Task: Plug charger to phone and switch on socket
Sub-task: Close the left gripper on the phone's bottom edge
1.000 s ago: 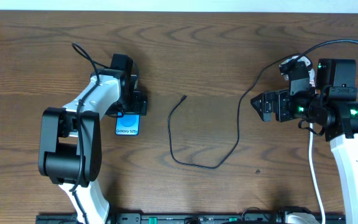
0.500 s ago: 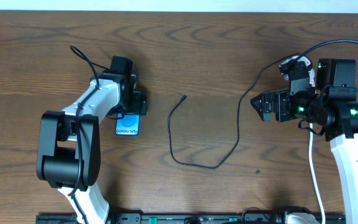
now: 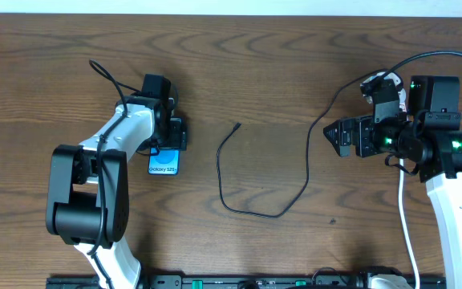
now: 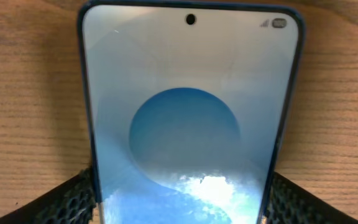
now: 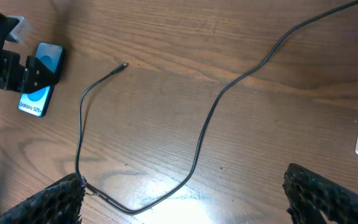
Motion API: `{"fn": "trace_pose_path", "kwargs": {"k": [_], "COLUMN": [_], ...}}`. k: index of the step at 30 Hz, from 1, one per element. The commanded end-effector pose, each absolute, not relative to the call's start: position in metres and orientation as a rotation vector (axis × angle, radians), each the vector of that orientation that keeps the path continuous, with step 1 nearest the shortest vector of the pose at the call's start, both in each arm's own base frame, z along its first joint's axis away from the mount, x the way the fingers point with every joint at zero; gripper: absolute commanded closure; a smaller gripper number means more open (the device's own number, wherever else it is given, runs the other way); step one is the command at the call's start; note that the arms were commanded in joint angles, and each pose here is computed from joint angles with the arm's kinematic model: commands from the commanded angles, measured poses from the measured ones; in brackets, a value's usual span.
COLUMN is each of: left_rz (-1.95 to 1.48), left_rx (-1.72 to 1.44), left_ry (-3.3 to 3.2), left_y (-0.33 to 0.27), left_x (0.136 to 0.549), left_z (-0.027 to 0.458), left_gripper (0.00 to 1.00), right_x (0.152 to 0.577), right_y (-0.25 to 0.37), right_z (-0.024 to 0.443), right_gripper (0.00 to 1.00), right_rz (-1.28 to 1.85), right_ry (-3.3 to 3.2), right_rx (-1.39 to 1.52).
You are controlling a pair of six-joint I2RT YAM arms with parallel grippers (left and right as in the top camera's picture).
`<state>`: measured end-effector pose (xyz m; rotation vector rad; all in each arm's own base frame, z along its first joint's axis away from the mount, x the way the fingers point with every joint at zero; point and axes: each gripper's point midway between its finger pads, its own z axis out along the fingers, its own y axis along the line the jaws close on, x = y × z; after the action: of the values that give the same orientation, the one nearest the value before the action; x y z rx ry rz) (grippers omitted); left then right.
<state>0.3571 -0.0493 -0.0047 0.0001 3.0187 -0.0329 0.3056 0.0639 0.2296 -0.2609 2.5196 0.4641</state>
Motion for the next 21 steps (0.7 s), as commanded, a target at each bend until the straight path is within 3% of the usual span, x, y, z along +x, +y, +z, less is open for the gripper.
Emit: {"fn": "trace_pose_path", "kwargs": {"k": [1,21], "left_rz": [-0.074,-0.088], "left_rx": [-0.072,-0.137], "left_ry": [3.158,3.104], "left_y": [-0.052,-0.055], "left_x": [0.323,0.346], "left_z": [-0.035,0.004], "left_gripper": [0.23,0.27], "right_x": [0.307,0.307], "right_y": [0.066,0.066], "right_z": [0.231,0.232], "right_gripper": [0.01,0.01], "right_rz": [0.459,0.458], "right_ry": [2.512,2.511], "right_rx": [-0.287,-0.288]}}
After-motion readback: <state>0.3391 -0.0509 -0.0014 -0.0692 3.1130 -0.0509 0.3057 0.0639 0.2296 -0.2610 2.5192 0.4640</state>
